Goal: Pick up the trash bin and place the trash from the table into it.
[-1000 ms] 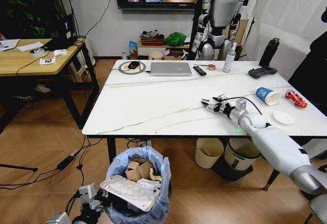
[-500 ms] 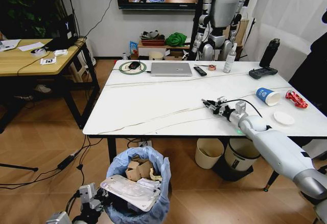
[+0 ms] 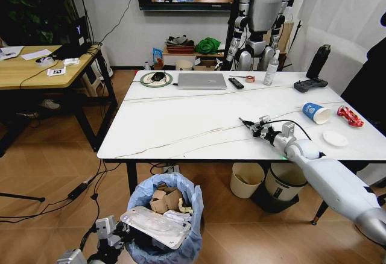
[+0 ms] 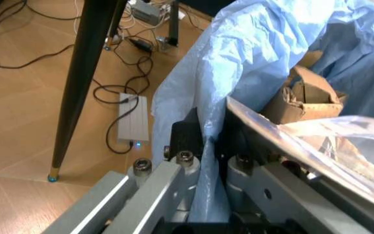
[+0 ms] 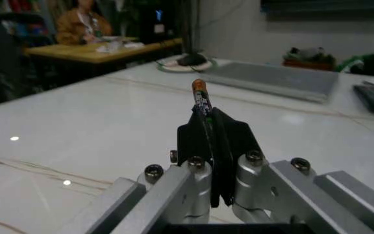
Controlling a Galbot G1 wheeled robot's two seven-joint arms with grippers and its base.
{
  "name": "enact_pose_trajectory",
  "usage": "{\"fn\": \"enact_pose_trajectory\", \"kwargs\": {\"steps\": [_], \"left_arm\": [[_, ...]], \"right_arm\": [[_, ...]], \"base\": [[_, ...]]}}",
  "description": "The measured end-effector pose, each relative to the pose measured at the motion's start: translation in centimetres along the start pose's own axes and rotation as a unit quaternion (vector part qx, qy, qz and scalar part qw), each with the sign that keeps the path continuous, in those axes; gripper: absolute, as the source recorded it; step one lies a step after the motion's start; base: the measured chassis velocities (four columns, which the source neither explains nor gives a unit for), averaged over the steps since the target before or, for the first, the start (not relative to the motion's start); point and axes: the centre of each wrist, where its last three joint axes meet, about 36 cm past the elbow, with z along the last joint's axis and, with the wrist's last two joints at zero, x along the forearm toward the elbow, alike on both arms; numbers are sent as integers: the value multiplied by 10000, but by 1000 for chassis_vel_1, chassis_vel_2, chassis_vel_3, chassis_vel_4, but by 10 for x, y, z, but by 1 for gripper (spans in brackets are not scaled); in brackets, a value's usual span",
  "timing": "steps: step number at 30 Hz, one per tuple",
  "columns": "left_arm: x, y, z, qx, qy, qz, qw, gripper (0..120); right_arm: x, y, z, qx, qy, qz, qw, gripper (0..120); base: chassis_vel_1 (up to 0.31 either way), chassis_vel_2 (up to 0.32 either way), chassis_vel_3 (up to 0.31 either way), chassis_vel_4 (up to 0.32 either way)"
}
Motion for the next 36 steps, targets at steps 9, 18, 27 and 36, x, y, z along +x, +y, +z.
{"fn": "enact_pose_trajectory", "kwargs": {"steps": [9,18,27,36], "left_arm": [[-3,0,1,-39,47,85,9999,0],[3,-3,-4,-56,-37,41,10000,0],[5,-3,-4,-40,-66,-5,10000,0],[4,-5,-3,-2,-93,-16,10000,0]], "right_arm": [[84,127,-74,68,-1397,-2159,9663,0],[107,233,-6,-90,-736,-3618,9293,0],[101,251,12,-51,-737,-3833,9207,0],[99,248,15,-12,-763,-3789,9223,19]], "base": [[0,0,0,0],[0,0,0,0],[0,0,0,0],[0,0,0,0]]}}
